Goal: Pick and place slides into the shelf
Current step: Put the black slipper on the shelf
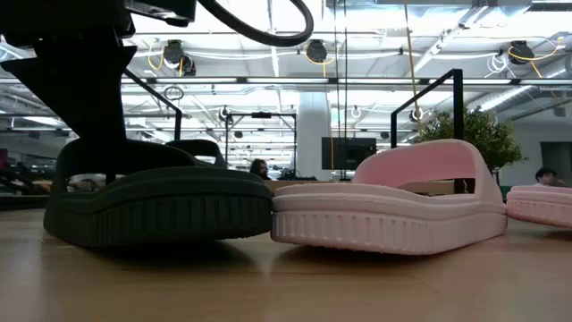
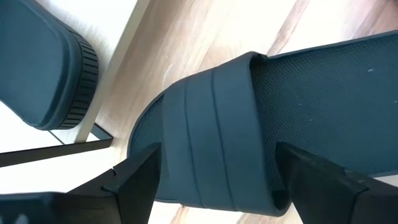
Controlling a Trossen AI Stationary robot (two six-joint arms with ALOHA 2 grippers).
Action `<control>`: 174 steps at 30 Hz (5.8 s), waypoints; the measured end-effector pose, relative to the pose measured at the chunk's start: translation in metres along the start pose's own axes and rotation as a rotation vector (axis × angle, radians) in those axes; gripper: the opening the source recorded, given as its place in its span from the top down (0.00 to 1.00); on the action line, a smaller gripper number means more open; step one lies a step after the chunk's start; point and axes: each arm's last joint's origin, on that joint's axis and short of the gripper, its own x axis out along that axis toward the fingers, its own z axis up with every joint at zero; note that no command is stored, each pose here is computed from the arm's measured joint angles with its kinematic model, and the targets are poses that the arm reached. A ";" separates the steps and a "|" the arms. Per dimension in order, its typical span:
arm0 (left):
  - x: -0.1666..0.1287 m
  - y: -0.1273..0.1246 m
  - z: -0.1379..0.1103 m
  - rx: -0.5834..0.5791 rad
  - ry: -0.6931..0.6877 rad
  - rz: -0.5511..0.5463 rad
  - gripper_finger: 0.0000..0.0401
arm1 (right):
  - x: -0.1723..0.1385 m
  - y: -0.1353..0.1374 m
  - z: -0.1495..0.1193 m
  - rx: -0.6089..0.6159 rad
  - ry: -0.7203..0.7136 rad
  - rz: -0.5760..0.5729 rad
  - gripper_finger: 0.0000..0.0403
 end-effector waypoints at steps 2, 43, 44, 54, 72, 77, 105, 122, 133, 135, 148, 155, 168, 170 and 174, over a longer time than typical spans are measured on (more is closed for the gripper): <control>0.000 0.001 0.001 -0.003 0.003 0.005 0.25 | 0.000 0.000 0.000 0.000 0.000 0.000 0.71; 0.027 -0.007 0.001 -0.051 0.077 0.065 0.32 | 0.000 0.001 -0.002 0.023 0.019 0.006 0.71; 0.027 -0.007 0.001 -0.054 0.077 0.064 0.32 | 0.000 0.001 -0.002 0.023 0.018 0.005 0.71; 0.027 -0.007 0.001 -0.053 0.076 0.064 0.54 | 0.000 0.001 -0.002 0.019 0.018 0.004 0.71; -0.017 -0.012 0.005 -0.007 0.035 0.038 0.99 | 0.000 0.001 -0.002 0.020 0.018 0.003 0.71; -0.053 -0.014 0.010 -0.015 -0.059 -0.001 0.99 | 0.000 0.001 -0.002 0.020 0.018 0.003 0.71; -0.061 0.040 0.106 0.361 -0.455 0.441 1.00 | -0.006 -0.007 0.016 -0.068 -0.104 -0.068 0.71; 0.026 0.063 0.130 0.458 -0.301 0.570 1.00 | -0.017 -0.013 0.025 -0.104 -0.082 -0.192 0.71; 0.033 0.097 0.163 0.453 -0.258 0.521 1.00 | -0.016 -0.011 0.020 -0.082 -0.037 -0.173 0.71; 0.028 0.107 0.165 0.420 -0.286 0.503 1.00 | -0.017 -0.011 0.020 -0.072 -0.033 -0.171 0.71; 0.017 0.149 0.122 0.331 -0.439 0.331 1.00 | -0.019 -0.012 0.024 -0.115 -0.057 -0.179 0.71; 0.033 0.142 0.137 0.340 -0.473 0.341 1.00 | -0.018 -0.014 0.024 -0.134 -0.055 -0.187 0.71; 0.085 0.148 0.150 0.323 -0.375 0.375 1.00 | -0.018 -0.013 0.022 -0.114 -0.039 -0.178 0.71; 0.092 0.151 0.147 0.321 -0.365 0.380 1.00 | -0.018 -0.012 0.021 -0.117 -0.031 -0.175 0.71; 0.101 0.155 0.141 0.325 -0.348 0.331 1.00 | -0.018 -0.012 0.021 -0.115 -0.031 -0.174 0.71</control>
